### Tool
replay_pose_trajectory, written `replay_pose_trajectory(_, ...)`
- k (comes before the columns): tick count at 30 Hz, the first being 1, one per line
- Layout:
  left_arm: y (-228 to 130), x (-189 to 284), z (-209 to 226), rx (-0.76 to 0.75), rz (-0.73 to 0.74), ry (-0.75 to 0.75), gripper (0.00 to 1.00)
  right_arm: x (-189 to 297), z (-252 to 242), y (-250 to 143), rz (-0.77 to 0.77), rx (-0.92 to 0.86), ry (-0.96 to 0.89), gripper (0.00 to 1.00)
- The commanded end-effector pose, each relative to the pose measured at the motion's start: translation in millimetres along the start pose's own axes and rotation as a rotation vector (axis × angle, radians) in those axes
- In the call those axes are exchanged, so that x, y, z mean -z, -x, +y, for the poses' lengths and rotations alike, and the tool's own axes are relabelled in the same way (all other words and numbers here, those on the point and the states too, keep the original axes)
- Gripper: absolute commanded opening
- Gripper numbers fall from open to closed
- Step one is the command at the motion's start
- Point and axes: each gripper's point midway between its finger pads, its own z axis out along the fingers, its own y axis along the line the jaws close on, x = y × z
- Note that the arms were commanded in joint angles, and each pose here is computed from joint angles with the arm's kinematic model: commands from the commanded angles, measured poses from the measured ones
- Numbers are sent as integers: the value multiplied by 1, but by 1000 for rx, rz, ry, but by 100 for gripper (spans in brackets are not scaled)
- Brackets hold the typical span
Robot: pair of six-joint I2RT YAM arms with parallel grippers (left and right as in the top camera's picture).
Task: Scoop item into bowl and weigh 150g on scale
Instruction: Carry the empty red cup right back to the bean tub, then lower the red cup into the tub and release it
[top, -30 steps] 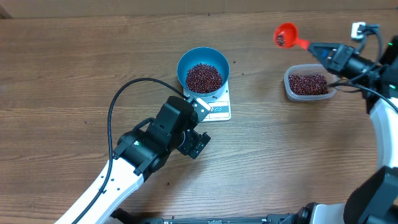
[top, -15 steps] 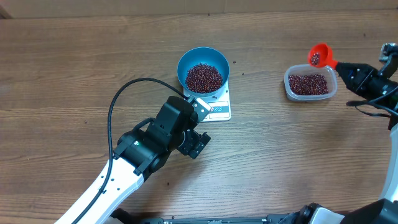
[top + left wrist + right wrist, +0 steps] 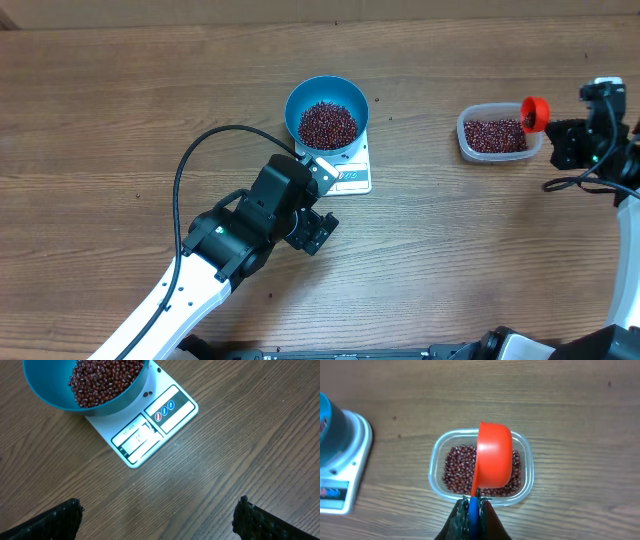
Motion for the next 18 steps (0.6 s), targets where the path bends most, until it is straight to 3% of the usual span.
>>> replay_pose_trajectory(1, -1, -3, 1, -12, 7, 7, 99, -2, 16, 6, 3, 163, -3, 4)
replay_pose_trajectory(10, -1, -3, 1, -12, 7, 7, 99, -17, -4, -2, 123, 225, -232, 4)
replay_pose_trajectory(14, -1, -3, 1, -12, 7, 7, 99, -17, -4, 0, 100, 84, -241, 4)
replay_pose_trajectory(18, -1, -3, 1, -12, 7, 7, 99, -19, 1, -1, 70, -182, -217, 4)
